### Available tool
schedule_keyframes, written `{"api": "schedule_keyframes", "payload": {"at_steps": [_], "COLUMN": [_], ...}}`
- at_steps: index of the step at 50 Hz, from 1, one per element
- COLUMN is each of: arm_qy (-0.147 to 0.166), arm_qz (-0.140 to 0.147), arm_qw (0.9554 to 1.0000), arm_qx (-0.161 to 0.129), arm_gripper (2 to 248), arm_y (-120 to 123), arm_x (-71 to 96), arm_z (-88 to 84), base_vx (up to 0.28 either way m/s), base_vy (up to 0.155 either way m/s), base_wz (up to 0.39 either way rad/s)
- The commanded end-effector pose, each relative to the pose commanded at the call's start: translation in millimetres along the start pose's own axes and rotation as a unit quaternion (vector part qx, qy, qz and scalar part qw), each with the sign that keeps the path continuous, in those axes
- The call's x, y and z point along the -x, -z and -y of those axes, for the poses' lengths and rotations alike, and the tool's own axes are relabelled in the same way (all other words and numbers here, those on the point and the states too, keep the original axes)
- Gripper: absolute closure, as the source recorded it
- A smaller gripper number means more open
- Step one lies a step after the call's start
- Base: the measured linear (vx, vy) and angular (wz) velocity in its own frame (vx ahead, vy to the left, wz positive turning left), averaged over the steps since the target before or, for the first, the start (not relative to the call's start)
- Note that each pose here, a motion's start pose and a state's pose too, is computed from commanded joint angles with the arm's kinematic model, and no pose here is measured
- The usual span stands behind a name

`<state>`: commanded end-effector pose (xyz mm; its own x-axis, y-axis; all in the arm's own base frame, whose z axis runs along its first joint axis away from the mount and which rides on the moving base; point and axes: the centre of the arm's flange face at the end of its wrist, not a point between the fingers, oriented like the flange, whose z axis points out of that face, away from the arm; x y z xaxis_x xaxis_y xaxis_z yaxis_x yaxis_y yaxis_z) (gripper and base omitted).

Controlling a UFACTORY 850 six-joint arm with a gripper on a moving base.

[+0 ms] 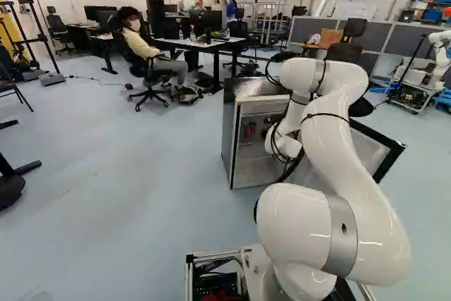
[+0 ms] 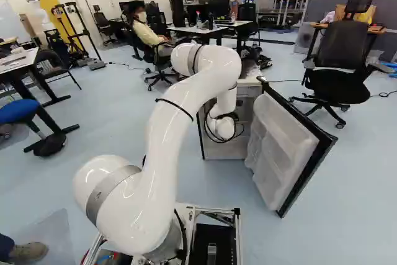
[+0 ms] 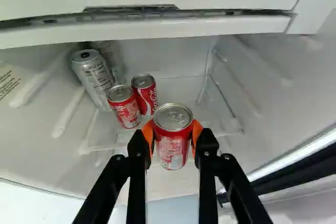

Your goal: Grab a drink from the fridge

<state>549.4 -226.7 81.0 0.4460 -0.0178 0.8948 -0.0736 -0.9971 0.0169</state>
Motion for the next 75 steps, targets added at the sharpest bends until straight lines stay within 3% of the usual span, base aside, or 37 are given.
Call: {"api": "schedule_keyframes", "payload": {"at_steps": [41, 75], "arm_qy": [-0.016, -0.023], "arm_qz": [0.026, 0.035], "arm_qw": [0.9995, 0.9990], "arm_qx": [0.008, 0.017], "arm_gripper": [157, 157], "arm_y": [105.4, 189.9], "arm_x": [-28.9, -48.4], "arm_z": [20.4, 51.9], "base_vx": [0.000, 0.000], "base_vy": [0.000, 0.000], "base_wz": [0.000, 0.000]}}
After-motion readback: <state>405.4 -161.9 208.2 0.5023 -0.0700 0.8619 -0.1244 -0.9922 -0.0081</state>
